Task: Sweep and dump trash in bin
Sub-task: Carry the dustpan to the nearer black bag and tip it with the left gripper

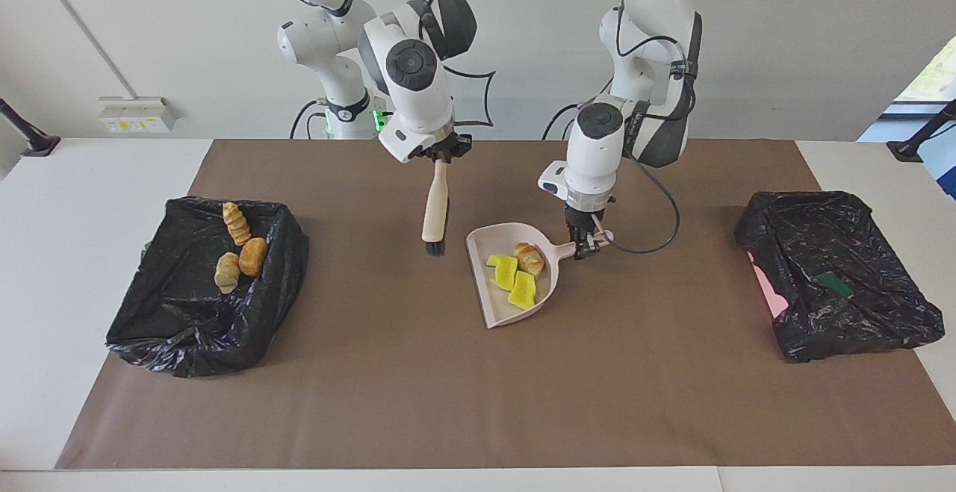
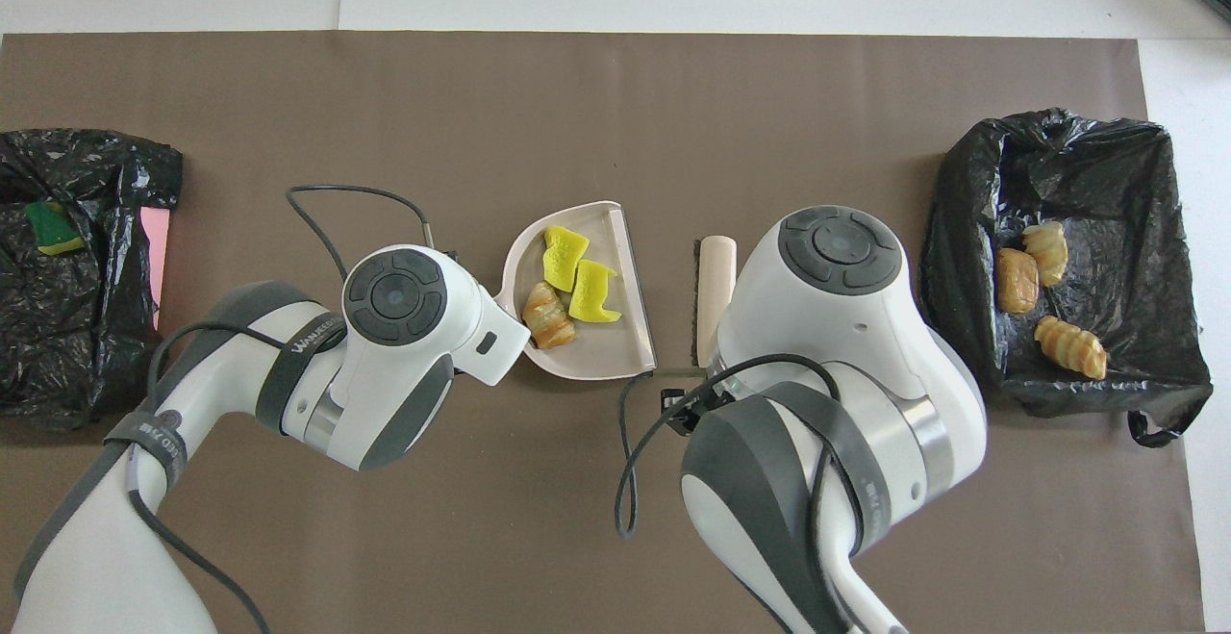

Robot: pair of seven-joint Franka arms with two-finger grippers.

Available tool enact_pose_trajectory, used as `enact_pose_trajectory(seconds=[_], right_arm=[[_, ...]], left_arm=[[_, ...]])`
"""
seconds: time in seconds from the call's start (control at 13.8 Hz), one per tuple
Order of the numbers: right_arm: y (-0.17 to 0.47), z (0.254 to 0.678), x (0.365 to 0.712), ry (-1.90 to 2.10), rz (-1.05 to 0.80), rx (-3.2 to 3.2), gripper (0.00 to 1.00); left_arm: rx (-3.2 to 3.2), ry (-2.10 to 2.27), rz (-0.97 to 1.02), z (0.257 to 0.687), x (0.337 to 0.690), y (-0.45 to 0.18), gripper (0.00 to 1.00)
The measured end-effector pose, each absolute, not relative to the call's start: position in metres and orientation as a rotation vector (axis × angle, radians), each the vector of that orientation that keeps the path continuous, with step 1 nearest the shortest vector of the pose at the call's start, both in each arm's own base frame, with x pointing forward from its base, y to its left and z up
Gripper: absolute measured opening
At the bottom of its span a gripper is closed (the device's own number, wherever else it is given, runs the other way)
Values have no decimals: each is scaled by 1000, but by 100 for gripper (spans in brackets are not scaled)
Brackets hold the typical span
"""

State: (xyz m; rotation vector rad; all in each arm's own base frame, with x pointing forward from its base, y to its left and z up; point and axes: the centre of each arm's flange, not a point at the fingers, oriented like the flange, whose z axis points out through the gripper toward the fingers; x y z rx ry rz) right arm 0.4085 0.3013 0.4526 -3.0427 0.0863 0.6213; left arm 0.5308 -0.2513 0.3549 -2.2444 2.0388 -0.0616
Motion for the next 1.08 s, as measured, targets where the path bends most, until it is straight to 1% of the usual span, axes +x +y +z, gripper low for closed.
enact_pose_trajectory(seconds=[0.14,0.36,0.58,0.72,1.08], right_arm=[[312,429,388,104,620,-3042,26],[342,384,354,150,568,-3070,26],[368,352,316,183,605,-3125,26],[377,344,302,188,627,-3148,26],[365,330,287,190,670,-3170,26]], left_arm=[[-2239,2034,-78,363,542,-235,31],[-2228,2035,-95,384,553,-203,31],[-2248,2052,-108,415,560,-153,31],[-2274,2073,-111,438,563,-107,31],[-2469,1986,-86,487,561,29,31]])
